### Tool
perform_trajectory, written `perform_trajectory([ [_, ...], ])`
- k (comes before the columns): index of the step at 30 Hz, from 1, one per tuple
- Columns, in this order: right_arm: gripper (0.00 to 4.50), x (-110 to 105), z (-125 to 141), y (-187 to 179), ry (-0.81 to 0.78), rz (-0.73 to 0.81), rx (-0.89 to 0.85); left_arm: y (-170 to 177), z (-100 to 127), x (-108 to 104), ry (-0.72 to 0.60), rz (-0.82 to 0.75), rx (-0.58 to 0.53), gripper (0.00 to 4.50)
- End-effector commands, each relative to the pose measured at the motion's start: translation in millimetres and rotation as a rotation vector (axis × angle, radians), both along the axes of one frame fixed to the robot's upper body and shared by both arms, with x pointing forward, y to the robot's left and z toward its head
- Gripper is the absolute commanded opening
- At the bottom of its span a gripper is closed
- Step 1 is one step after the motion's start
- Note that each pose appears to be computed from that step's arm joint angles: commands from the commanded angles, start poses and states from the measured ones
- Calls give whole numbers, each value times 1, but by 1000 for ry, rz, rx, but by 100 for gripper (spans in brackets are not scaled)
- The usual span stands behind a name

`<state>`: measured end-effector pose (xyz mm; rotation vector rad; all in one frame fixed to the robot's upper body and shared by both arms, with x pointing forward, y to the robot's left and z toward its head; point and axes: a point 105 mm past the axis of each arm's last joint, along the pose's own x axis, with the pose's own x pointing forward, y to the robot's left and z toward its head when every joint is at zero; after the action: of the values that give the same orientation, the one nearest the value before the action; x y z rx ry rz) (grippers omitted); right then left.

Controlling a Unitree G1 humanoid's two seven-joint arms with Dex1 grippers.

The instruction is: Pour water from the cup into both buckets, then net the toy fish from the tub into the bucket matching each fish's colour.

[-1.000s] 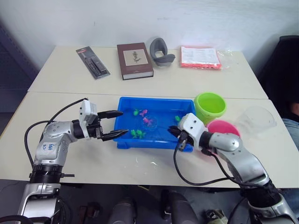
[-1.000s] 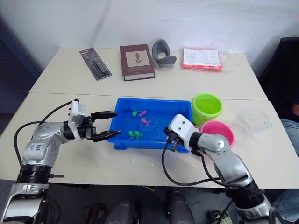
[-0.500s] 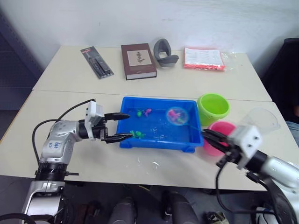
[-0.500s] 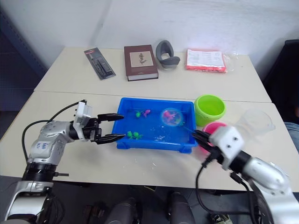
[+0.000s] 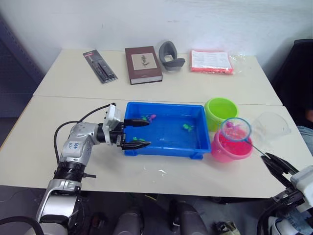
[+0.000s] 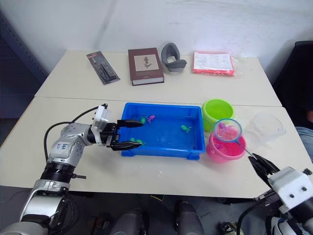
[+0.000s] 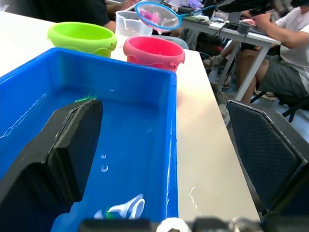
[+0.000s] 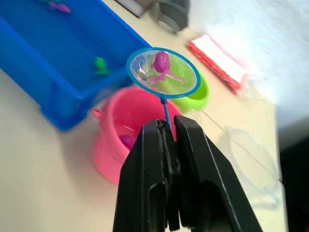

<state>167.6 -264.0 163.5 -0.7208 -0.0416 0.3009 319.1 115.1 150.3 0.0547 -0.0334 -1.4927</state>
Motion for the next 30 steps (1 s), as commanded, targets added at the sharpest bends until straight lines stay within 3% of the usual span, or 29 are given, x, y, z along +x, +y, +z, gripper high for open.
perform_trajectory([
  [1, 0, -3, -3, -2, -62, 4, -188, -6, 9, 1, -37, -25, -1, 444],
  [5, 0, 0, -6, -15, -179, 2, -766, -11, 11, 2, -36, -25, -16, 444],
  [9, 0, -2, -5, -20, -364, 3, -1068, -19, 13, 2, -31, -21, -50, 444],
  [18, 0, 2, -28, -18, -389, 112, -1110, -28, 15, 4, -44, -4, -79, 444],
  [23, 0, 2, -24, -16, -401, 76, -1078, -30, 13, 3, -38, -10, -77, 444],
  [25, 0, 2, -11, -28, -416, -29, -1087, -31, 13, 4, -36, -2, -89, 444],
  [28, 0, 2, -21, 0, -422, 118, -1025, -33, 10, 1, -31, -14, -83, 444],
  [30, 0, 1, -19, -8, -408, 70, -1033, -33, 11, 3, -39, 3, -83, 444],
])
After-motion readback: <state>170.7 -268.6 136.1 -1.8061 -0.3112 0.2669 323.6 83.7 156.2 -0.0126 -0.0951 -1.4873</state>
